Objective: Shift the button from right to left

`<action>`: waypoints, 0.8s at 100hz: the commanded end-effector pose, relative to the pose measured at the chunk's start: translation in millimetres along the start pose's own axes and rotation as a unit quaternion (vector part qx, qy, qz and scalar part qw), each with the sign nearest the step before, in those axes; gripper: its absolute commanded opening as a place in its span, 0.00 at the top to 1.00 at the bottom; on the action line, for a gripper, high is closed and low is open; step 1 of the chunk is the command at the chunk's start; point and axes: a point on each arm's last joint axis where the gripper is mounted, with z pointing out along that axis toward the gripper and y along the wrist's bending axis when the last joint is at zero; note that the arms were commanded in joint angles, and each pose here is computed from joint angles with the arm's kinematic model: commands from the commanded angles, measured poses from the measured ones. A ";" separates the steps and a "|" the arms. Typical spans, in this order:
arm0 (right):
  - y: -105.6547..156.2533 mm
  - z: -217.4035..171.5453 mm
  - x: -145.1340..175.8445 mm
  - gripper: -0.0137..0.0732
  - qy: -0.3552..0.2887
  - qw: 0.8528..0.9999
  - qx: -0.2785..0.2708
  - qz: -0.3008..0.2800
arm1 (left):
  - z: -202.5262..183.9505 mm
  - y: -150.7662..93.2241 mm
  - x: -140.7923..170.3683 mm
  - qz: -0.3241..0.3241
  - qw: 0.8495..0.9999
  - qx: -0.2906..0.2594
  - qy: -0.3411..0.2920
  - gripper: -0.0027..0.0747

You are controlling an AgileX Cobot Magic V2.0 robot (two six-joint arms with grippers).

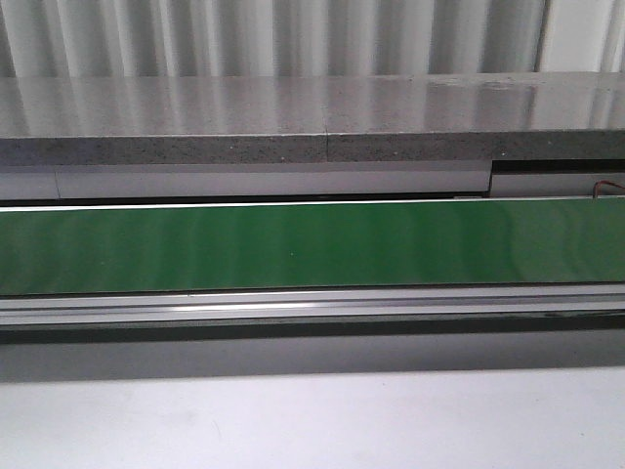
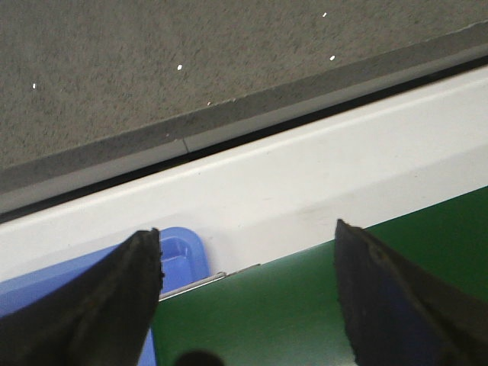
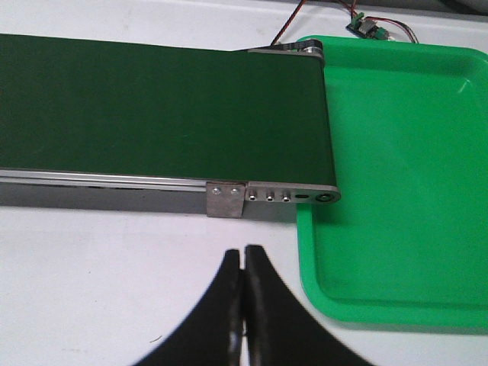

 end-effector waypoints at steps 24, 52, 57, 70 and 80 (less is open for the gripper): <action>-1.1 -4.0 -10.8 0.92 -0.039 0.999 0.004 -0.002 | -56.7 -43.2 36.4 -0.027 0.988 -0.056 -0.141 0.37; -1.1 -4.0 -10.8 0.92 -0.039 0.999 0.004 -0.002 | -77.2 -75.8 97.4 -0.077 0.980 -0.038 -0.182 0.46; -1.1 -4.0 -10.8 0.92 -0.039 0.999 0.004 -0.002 | -80.3 -80.3 105.1 -0.082 0.978 -0.035 -0.189 0.55; -1.1 -4.0 -10.8 0.92 -0.039 0.999 0.004 -0.002 | -85.4 -87.5 118.6 -0.084 0.975 -0.034 -0.203 0.85; -1.1 -4.0 -10.8 0.92 -0.039 0.999 0.004 -0.002 | -88.1 -89.7 122.6 -0.082 0.973 -0.036 -0.211 0.99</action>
